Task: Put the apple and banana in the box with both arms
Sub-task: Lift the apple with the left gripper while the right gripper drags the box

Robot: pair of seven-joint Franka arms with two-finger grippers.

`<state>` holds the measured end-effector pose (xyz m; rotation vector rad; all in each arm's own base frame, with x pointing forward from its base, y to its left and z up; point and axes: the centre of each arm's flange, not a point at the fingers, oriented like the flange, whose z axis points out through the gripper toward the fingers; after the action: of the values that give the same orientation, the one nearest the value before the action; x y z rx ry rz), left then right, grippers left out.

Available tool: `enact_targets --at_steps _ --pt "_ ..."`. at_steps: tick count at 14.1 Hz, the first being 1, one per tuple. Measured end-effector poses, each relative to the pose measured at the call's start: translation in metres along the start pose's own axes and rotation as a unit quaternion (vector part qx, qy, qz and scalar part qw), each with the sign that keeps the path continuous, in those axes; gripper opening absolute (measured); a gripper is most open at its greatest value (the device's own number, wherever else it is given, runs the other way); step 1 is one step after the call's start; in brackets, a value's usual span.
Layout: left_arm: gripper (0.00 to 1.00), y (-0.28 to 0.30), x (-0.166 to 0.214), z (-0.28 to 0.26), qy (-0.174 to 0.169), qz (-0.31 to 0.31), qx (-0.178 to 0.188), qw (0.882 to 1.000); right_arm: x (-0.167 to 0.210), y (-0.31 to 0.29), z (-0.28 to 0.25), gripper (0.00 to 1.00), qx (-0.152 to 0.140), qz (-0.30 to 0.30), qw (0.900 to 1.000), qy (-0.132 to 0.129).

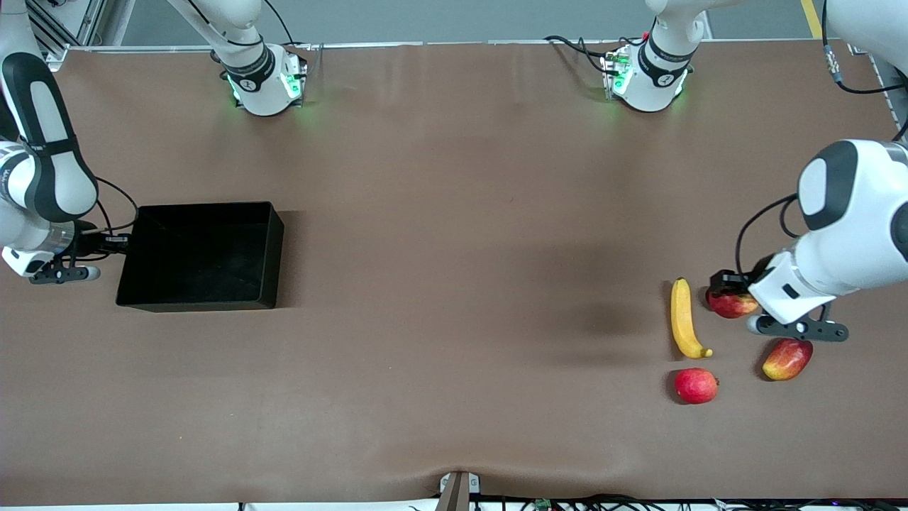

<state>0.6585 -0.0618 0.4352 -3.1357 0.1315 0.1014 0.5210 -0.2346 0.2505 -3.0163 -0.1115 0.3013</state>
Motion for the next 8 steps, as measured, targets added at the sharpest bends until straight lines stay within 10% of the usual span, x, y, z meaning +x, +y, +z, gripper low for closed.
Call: enact_targets --at_steps 8 --pt "0.66 0.107 -0.017 0.018 0.007 -0.062 -0.029 0.998 0.037 -0.1 -0.088 0.06 0.05 -0.005 0.993 -0.109"
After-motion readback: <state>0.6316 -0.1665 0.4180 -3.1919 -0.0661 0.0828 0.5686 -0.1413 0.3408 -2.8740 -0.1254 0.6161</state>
